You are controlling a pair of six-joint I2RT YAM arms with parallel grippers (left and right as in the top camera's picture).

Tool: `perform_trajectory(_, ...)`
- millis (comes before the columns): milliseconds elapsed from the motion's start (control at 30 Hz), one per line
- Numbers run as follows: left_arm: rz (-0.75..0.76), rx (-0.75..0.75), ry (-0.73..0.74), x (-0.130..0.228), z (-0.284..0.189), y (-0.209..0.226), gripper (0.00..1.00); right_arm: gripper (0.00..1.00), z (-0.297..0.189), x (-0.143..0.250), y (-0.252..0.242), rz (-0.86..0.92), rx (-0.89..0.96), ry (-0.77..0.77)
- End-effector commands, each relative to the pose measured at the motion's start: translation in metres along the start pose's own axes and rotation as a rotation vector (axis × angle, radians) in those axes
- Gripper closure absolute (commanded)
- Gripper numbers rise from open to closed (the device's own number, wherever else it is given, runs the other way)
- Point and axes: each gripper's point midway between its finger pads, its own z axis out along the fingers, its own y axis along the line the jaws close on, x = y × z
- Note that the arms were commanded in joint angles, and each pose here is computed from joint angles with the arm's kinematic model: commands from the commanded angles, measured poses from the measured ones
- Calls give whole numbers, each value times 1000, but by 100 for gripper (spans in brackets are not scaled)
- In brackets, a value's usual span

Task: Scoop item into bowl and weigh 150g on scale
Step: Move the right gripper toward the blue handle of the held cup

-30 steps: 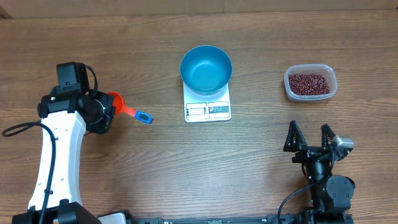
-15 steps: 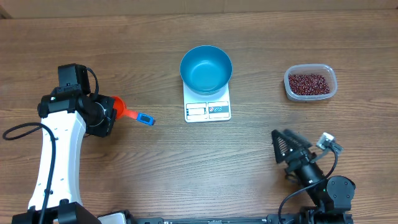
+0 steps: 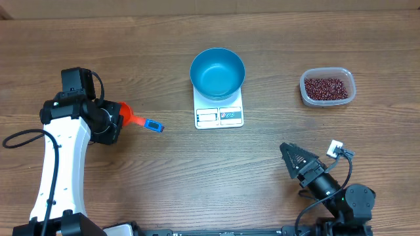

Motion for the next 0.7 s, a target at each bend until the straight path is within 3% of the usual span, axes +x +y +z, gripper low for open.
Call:
perform_trajectory(0, -6, 23, 0, 1, -7, -5, 96, 3, -7, -18, 28, -20, 0, -46)
perform_trajectory(267, -6, 27, 30, 6, -7, -5, 96, 3, 3, -30, 45, 41, 86, 42)
perform_trajectory(667, -10, 6, 39, 8, -7, 0, 96, 0, 51, -2, 54, 132, 40, 436)
